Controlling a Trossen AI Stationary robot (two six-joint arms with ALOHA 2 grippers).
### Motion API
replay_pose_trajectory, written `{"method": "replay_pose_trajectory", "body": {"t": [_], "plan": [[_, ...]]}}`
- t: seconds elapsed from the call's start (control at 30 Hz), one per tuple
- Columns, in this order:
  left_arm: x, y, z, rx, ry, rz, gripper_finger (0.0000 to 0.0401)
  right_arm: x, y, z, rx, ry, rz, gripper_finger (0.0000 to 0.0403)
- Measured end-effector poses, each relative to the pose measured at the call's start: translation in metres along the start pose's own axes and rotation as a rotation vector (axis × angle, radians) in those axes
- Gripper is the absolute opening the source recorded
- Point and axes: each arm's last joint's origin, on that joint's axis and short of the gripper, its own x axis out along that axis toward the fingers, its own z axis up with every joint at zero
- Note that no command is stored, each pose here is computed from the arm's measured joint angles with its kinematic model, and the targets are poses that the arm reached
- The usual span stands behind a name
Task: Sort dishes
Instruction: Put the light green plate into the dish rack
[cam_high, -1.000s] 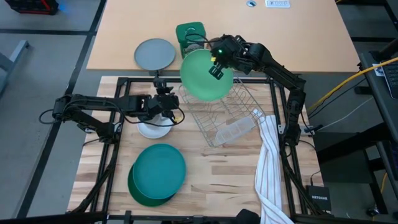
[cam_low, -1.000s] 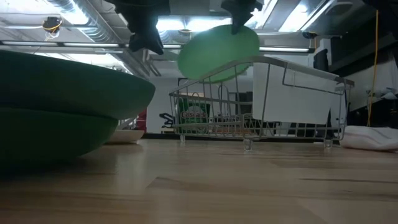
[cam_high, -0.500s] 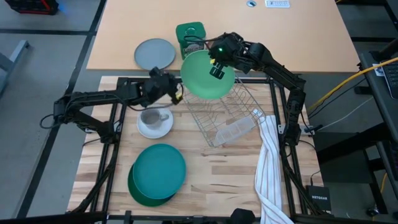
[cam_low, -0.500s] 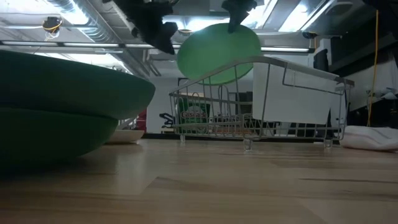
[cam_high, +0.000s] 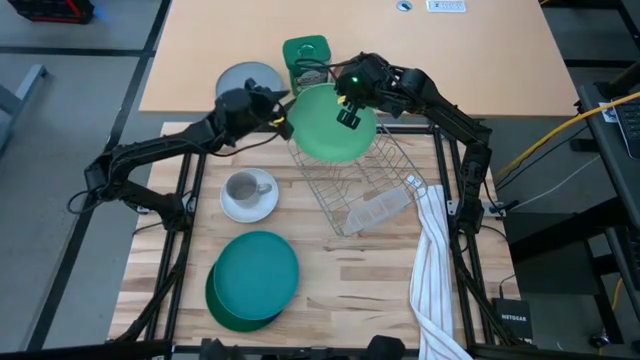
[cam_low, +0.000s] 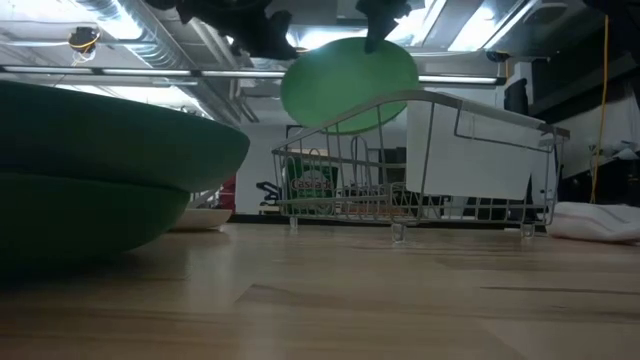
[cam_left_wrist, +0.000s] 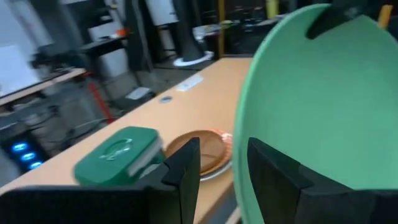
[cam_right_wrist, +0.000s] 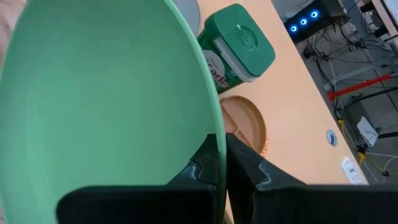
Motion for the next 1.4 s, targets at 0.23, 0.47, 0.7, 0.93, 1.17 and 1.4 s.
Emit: {"method": "replay_pose_trajectory", "body": {"t": [0.23, 0.47, 0.7, 0.93, 1.17, 1.4], "plan": [[0.0024, 0.0066, -0.0026, -0.010, -0.013, -0.117, 0.0122, 0.0000, 0.0005, 0.0001, 0.001, -0.005, 0.017, 0.0011], [0.0031, 0.0098, -0.0057, 0.000, 0.012, -0.111, 0.0122, -0.0001, 0.0017, 0.0010, 0.013, -0.021, 0.061, 0.0013], [0.0031, 0.0097, -0.0056, 0.042, 0.008, -0.112, 0.0120, -0.0002, 0.0025, 0.0017, 0.015, -0.036, 0.094, 0.0013], [0.0031, 0.0095, -0.0054, 0.064, 0.004, -0.116, 0.0042, -0.0002, 0.0025, 0.0021, 0.019, -0.039, 0.097, 0.0014], [0.0029, 0.0086, -0.0049, 0.079, 0.002, -0.110, 0.0010, -0.0002, 0.0027, 0.0018, 0.022, -0.037, 0.101, 0.0029], [0.0026, 0.0076, -0.0044, 0.072, 0.001, -0.106, 0.0004, -0.0002, 0.0028, 0.0016, 0.018, -0.036, 0.104, 0.0032]]}}
